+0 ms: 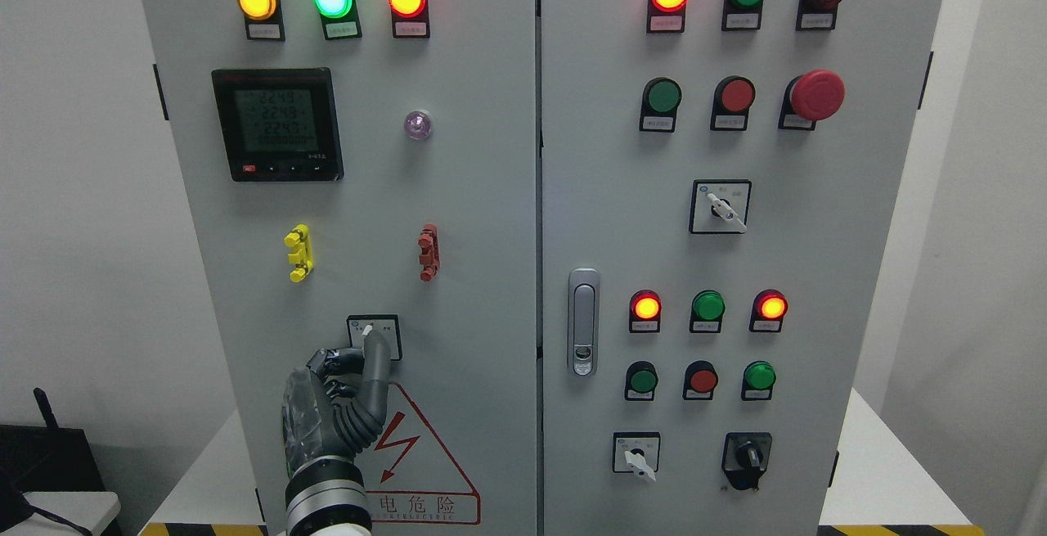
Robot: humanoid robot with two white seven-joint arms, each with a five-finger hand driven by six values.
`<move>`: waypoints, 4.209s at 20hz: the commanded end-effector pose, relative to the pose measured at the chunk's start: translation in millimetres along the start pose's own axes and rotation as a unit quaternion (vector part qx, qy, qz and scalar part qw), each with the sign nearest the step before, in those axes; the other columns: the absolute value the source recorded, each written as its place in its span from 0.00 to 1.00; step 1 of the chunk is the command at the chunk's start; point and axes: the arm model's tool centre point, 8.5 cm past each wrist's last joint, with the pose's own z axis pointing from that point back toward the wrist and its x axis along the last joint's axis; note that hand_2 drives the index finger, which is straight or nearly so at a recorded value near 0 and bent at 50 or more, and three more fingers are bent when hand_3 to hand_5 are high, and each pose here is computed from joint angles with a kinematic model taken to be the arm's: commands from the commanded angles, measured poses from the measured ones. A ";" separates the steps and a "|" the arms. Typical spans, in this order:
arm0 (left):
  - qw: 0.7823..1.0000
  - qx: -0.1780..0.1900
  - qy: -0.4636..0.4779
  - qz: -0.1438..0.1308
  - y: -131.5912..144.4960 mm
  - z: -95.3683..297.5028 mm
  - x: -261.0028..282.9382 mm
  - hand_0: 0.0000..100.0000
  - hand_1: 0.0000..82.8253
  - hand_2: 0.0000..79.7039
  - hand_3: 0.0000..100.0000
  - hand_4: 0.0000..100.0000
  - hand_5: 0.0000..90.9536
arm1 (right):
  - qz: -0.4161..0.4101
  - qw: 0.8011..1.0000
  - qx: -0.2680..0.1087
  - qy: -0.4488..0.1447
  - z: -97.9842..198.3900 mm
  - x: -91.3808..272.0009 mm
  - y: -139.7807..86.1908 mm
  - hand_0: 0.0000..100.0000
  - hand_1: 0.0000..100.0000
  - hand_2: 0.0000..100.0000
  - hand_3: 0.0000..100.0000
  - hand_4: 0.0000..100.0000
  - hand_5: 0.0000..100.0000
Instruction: Turn on light switch 1
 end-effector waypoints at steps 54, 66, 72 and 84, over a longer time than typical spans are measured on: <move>1.000 -0.013 -0.001 0.005 -4.2 -3.2 3.3 0.63 0.19 0.63 0.63 0.80 0.89 | -0.008 1.000 0.001 0.001 0.0 -0.1 0.2 0.12 0.39 0.00 0.00 0.00 0.00; 1.000 -0.012 0.001 0.005 -4.4 -2.6 2.1 0.48 0.18 0.63 0.63 0.80 0.89 | -0.008 1.000 0.001 0.001 0.0 -0.1 0.2 0.12 0.39 0.00 0.00 0.00 0.00; 1.000 -0.012 0.003 0.004 -3.8 -1.1 -0.6 0.46 0.18 0.63 0.63 0.80 0.89 | -0.008 1.000 0.001 0.001 0.0 -0.1 0.2 0.12 0.39 0.00 0.00 0.00 0.00; 1.000 -0.011 0.001 0.005 -3.1 -0.5 0.1 0.42 0.18 0.63 0.64 0.80 0.90 | -0.009 1.000 0.001 0.001 0.0 -0.2 0.3 0.12 0.39 0.00 0.00 0.00 0.00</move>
